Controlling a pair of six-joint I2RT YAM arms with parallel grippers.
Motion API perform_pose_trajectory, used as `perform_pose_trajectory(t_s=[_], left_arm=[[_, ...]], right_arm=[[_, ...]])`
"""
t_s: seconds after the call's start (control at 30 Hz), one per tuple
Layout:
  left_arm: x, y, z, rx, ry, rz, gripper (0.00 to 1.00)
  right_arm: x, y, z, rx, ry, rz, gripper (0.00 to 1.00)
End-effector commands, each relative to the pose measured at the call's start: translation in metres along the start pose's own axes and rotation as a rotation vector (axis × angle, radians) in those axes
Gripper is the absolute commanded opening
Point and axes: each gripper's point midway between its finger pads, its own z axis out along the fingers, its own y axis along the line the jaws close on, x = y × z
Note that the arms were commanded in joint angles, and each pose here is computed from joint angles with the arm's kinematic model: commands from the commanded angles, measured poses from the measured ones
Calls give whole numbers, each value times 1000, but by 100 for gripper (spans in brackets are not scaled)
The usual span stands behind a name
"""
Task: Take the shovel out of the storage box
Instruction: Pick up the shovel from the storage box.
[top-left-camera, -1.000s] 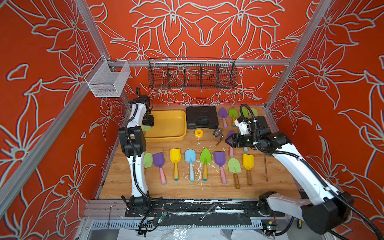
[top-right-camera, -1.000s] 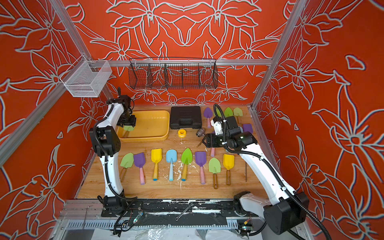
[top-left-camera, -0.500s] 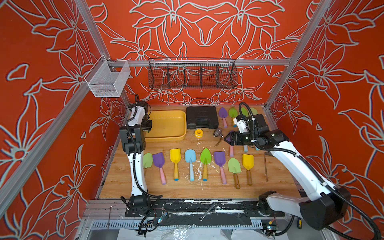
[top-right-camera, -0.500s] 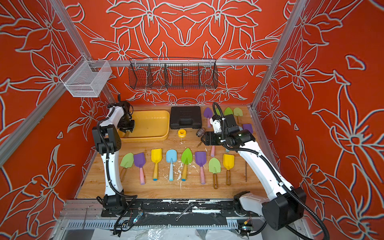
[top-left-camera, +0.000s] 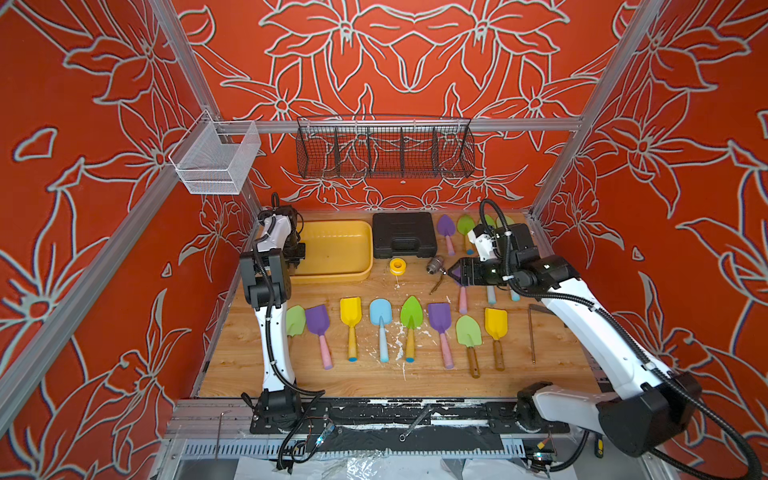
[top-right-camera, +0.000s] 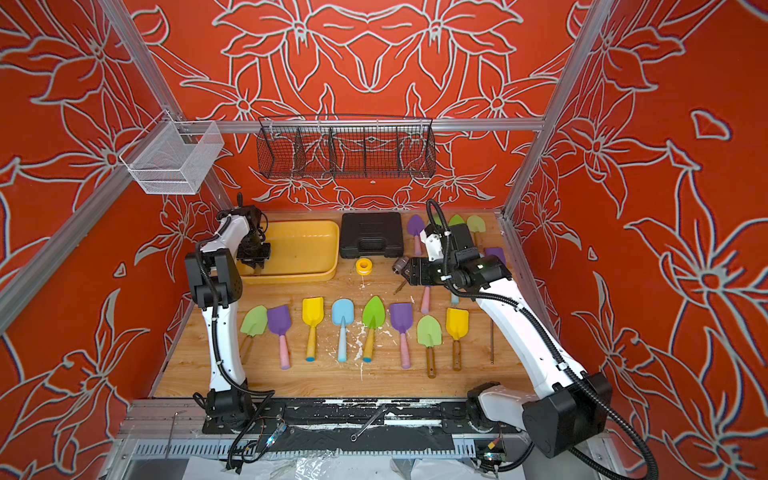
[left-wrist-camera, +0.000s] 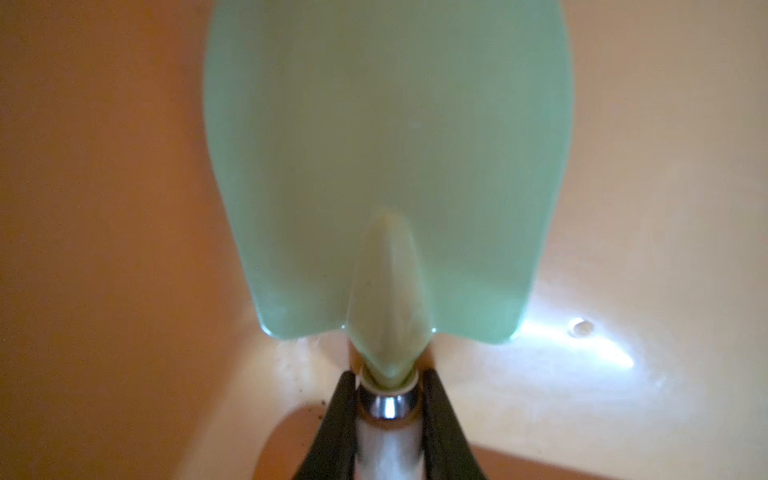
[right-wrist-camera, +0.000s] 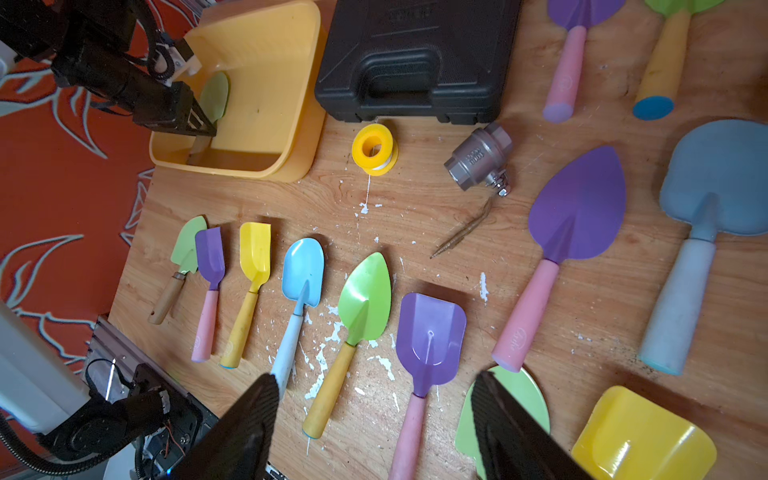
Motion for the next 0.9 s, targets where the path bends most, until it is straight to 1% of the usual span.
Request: perform_pose_trajectory(t_s=[0.0,0.17,0.4,0.5,0.67,0.77,0.87], left_arm=[[-5,-6,-31,69,-89,10,7],[-7,-8,-73,101,-188,-1,1],[15,-7,-113,119,-243,-31,0],[33,-5,-127,116,-257,-21,0],[75,5,-139,69,-254,21,0],[97,16,-146,72,-280,-9,0],[120,30,-148,83,-310,-57,0]], right_arm=[[-9,-1,-2,20,-18,-20,76],[-12,-2,2,23,-10,-48,76],[-16,-3,7,24,-6,-109,77],[-20,-3,8,29,-9,-150,78],[-29,-3,8,29,-29,-215,79],[-33,-5,11,21,-40,-243,80],[-35,-11,17,9,-36,-239,80]])
